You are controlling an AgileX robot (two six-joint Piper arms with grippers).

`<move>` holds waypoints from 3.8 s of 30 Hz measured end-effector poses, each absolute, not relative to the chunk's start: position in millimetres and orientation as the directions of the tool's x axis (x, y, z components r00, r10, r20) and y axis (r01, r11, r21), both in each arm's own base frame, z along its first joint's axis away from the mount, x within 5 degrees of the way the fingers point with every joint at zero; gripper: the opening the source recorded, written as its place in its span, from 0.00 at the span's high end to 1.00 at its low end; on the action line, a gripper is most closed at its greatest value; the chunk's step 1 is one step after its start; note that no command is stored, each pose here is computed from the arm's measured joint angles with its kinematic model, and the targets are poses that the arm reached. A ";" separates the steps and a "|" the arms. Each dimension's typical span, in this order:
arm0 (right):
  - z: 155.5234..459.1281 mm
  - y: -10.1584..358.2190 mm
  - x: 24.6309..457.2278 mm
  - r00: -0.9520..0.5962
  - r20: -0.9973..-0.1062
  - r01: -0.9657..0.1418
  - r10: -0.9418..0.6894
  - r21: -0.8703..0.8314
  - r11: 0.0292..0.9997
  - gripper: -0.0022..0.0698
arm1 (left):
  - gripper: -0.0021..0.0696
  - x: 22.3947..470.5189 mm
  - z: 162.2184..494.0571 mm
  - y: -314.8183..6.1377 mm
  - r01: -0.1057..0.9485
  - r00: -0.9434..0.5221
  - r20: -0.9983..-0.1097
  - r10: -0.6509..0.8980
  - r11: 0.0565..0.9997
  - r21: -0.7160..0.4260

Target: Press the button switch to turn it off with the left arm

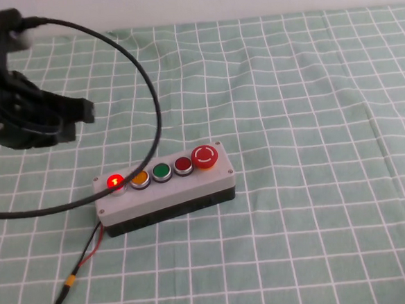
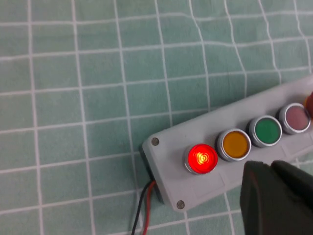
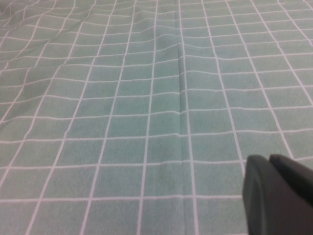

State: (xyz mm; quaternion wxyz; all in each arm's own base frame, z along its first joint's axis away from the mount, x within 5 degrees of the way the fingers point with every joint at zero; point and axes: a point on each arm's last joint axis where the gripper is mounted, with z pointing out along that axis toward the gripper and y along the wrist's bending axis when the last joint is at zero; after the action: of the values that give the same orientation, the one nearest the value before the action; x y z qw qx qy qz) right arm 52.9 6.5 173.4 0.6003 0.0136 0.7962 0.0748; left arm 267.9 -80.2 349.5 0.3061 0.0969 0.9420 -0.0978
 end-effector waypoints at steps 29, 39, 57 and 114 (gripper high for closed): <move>173.4 6.5 52.9 -0.279 -0.954 -0.068 0.112 0.135 0.988 0.99 | 0.98 324.9 247.8 -111.4 0.252 -0.926 -0.315 0.206 0.961 -0.111; 173.4 6.5 52.9 -0.279 -0.954 -0.068 0.112 0.135 0.988 0.99 | 0.98 266.4 371.7 -92.1 0.304 -0.720 -0.677 0.154 0.947 -0.108; 173.4 6.5 52.9 -0.279 -0.954 -0.068 0.112 0.135 0.988 0.99 | 0.98 51.7 460.7 -20.7 0.346 -0.296 -0.949 0.106 0.938 -0.003; 173.4 6.5 52.9 -0.279 -0.954 -0.068 0.112 0.135 0.988 0.99 | 0.98 52.1 223.8 -9.7 0.164 -0.144 -0.989 -0.009 0.986 -0.032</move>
State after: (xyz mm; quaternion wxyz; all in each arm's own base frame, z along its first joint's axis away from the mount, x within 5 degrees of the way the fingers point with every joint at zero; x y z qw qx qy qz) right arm 52.9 6.5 173.4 0.6003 0.0136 0.7962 0.0748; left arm 52.1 -9.7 223.8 0.6520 0.0517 0.7535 -0.0663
